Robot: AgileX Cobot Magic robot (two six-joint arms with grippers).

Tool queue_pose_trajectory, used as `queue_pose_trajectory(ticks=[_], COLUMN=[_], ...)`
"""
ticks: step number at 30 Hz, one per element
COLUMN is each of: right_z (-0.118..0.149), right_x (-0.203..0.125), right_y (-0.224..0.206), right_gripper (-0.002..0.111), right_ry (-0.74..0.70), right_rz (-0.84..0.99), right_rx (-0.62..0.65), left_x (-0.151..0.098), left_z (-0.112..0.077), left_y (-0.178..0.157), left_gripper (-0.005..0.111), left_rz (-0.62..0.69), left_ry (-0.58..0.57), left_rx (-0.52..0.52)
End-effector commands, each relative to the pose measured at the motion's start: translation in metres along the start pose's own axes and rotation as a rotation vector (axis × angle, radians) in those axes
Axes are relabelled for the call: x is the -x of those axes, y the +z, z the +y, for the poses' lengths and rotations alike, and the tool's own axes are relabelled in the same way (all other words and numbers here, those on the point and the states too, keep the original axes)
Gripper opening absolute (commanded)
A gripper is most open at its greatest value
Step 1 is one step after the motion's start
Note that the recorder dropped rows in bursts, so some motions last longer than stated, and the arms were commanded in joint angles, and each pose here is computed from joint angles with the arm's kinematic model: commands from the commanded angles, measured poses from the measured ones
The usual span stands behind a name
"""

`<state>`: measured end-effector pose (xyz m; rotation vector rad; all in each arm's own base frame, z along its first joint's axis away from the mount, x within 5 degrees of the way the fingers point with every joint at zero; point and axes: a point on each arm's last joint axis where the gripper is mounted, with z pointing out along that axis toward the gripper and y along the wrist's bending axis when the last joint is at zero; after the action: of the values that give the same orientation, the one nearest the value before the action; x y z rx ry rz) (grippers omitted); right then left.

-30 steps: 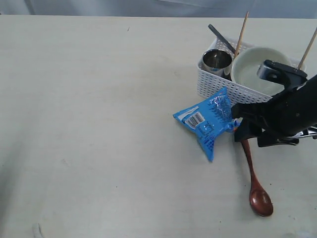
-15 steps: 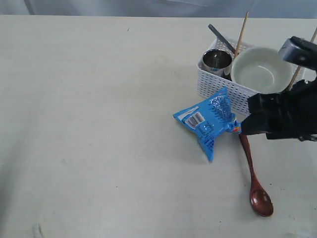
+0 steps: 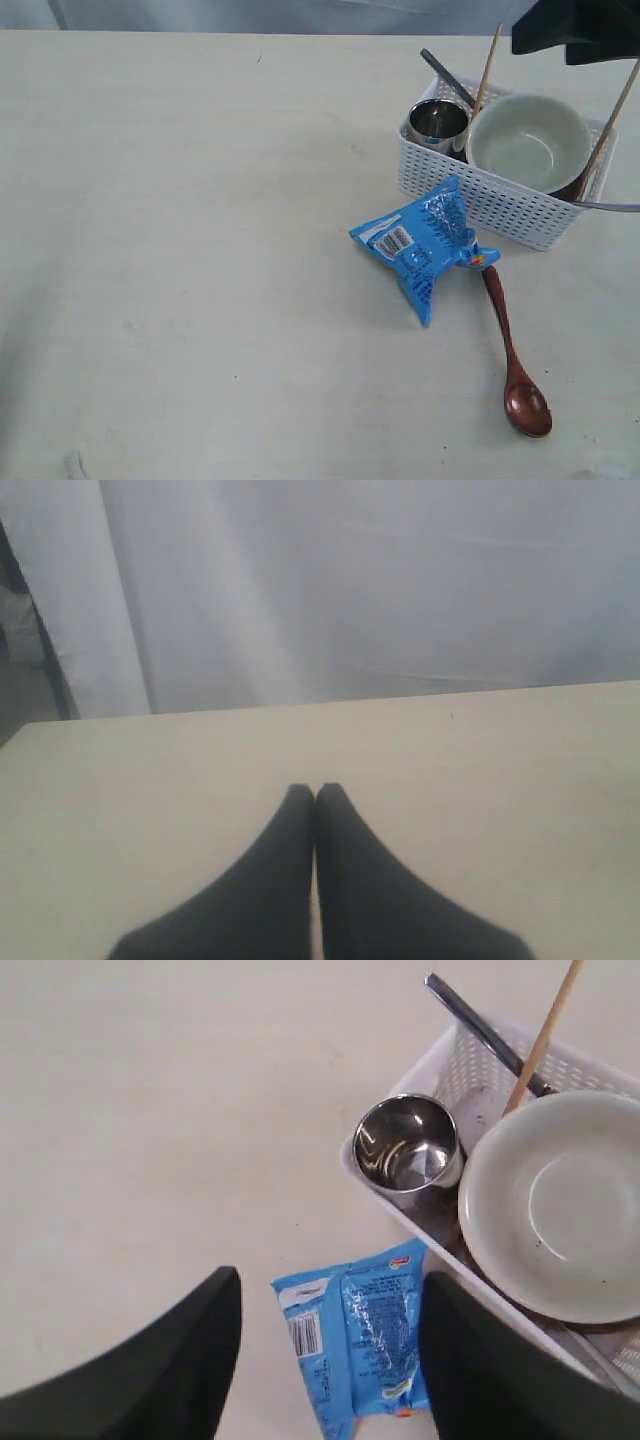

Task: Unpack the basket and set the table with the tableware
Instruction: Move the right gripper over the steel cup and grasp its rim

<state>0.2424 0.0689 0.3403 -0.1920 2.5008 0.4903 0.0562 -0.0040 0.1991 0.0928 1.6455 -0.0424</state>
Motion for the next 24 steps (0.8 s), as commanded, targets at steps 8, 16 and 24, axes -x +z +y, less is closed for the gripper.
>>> queue_pose_trajectory(ticks=[8, 16, 24], right_z=[-0.026, -0.021, -0.017], right_x=[0.075, 0.094, 0.078], right_y=[0.108, 0.140, 0.187], right_gripper=[0.052, 0.052, 0.052], right_ry=[0.091, -0.173, -0.254], right_rz=[0.226, 0.328, 0.449], right_rx=[-0.022, -0.298, -0.296], left_x=[-0.001, -0.001, -0.001], left_z=[0.000, 0.000, 0.000], left_y=[0.000, 0.000, 0.000], left_gripper=[0.000, 0.000, 0.000], left_rz=[0.000, 0.000, 0.000], left_ry=[-0.008, -0.008, -0.008], left_rx=[0.003, 0.003, 0.003])
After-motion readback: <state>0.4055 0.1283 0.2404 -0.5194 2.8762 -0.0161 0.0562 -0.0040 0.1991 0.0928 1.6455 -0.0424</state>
